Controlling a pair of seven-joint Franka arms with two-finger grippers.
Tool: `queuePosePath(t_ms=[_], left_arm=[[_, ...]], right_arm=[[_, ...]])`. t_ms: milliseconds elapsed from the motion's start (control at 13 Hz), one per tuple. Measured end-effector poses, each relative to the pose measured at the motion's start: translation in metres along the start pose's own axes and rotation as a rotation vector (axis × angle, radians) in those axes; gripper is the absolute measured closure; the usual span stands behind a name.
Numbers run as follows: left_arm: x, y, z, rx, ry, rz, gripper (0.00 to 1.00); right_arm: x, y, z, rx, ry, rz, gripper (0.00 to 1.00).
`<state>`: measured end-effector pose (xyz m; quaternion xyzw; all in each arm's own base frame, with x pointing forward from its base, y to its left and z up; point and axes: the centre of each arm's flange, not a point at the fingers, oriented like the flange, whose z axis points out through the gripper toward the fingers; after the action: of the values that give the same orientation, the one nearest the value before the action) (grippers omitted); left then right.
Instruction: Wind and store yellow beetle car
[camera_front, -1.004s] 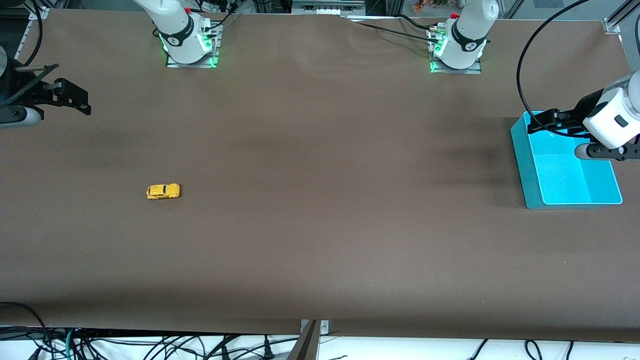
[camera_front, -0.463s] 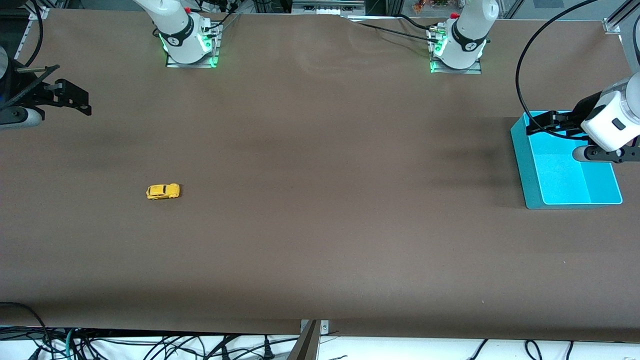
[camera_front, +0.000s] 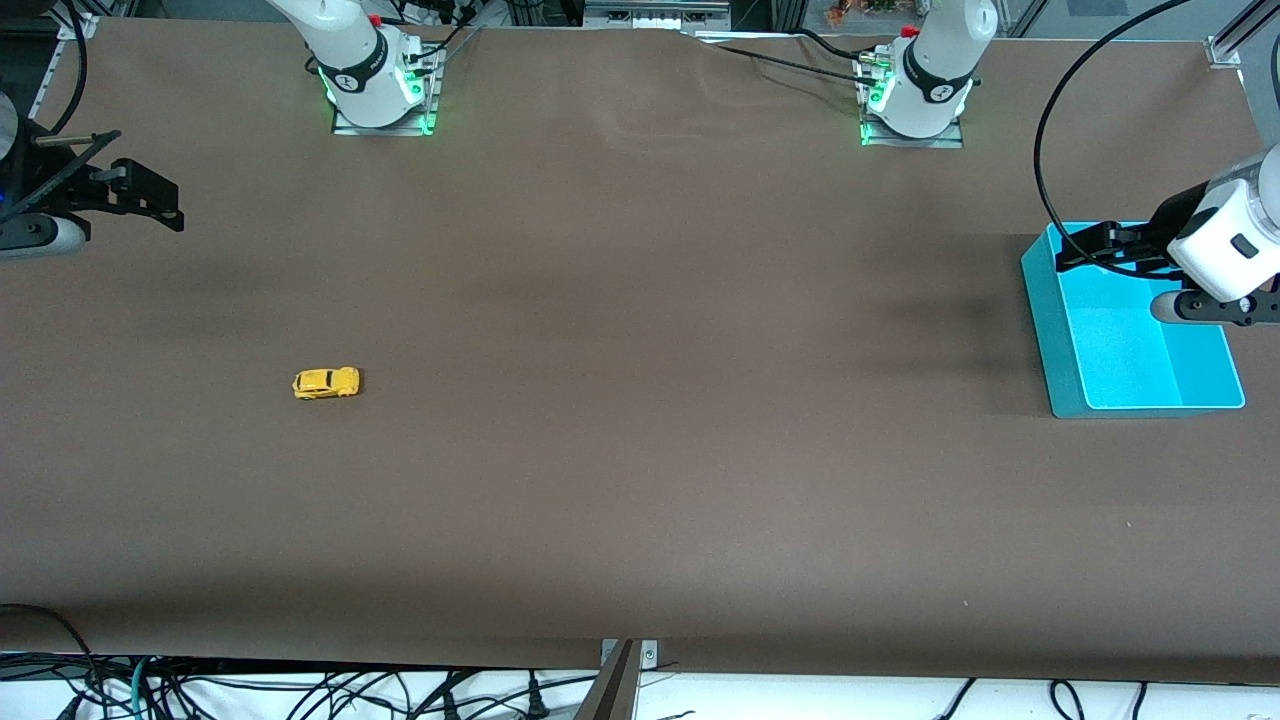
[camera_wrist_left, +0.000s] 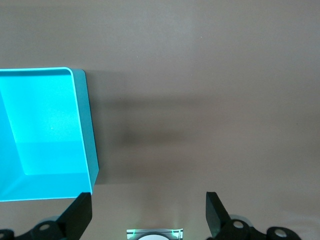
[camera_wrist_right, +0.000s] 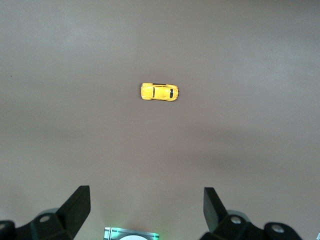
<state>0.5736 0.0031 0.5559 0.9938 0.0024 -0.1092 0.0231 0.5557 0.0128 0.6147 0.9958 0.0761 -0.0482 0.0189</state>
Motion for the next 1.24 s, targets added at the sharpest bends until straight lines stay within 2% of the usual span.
queuePosePath(t_ms=[695,1004,1235], left_arm=[[0.0,0.004,-0.001,0.001,0.002,0.008,0.0],[0.001,0.003,-0.001,0.001,0.002,0.006,0.0],[0.001,0.0,-0.001,0.0,0.002,0.001,0.0]], right_arm=[[0.009,-0.001,0.014,-0.002,0.011,-0.003,0.0],[0.031,0.0,0.033,-0.009,0.069,-0.01,0.0],[0.06,0.0,0.075,-0.015,0.123,-0.104,0.0]])
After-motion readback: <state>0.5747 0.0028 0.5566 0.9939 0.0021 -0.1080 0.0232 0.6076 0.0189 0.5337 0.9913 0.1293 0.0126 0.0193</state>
